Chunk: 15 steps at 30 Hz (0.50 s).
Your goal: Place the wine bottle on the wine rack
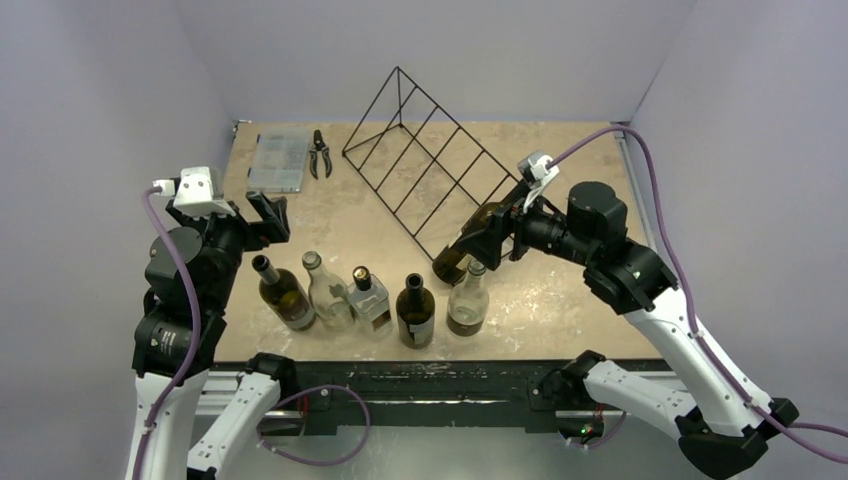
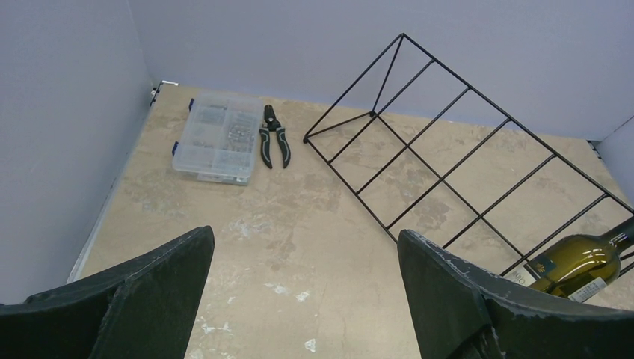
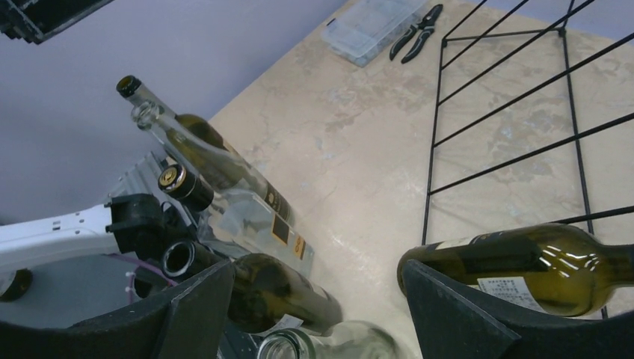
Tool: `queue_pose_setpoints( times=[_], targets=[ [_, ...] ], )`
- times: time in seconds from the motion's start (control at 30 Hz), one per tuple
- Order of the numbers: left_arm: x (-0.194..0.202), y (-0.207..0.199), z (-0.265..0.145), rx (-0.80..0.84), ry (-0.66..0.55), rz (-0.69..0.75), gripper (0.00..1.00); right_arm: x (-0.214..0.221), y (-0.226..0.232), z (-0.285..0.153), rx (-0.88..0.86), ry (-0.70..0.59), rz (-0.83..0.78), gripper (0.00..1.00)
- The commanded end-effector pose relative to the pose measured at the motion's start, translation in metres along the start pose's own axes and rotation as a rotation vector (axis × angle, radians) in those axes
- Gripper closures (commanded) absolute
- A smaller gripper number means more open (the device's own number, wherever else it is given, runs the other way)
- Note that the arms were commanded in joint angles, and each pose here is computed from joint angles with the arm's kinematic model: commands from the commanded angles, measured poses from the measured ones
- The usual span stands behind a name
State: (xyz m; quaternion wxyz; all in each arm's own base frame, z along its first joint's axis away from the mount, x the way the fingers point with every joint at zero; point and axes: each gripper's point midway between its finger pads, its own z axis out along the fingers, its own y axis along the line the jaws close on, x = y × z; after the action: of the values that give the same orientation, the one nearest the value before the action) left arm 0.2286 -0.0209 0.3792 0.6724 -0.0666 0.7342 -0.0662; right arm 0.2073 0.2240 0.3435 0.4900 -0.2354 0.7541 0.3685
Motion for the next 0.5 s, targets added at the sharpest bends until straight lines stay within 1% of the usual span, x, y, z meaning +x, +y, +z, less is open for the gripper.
queue_pose_setpoints(
  times=[0.0,0.23,0.47],
  targets=[
    [-0.005,-0.001,0.005,-0.001,-0.018,-0.015,0.07,0.006,0.004,0.002,0.002,0.012,-0.032,0.12],
    [-0.005,0.000,0.006,-0.005,-0.018,-0.014,0.07,0.023,0.010,0.000,0.001,0.056,-0.047,0.02],
    [-0.004,0.000,0.007,-0.005,-0.014,-0.015,0.07,0.036,0.014,-0.004,-0.017,0.088,-0.060,0.01]
  ],
)
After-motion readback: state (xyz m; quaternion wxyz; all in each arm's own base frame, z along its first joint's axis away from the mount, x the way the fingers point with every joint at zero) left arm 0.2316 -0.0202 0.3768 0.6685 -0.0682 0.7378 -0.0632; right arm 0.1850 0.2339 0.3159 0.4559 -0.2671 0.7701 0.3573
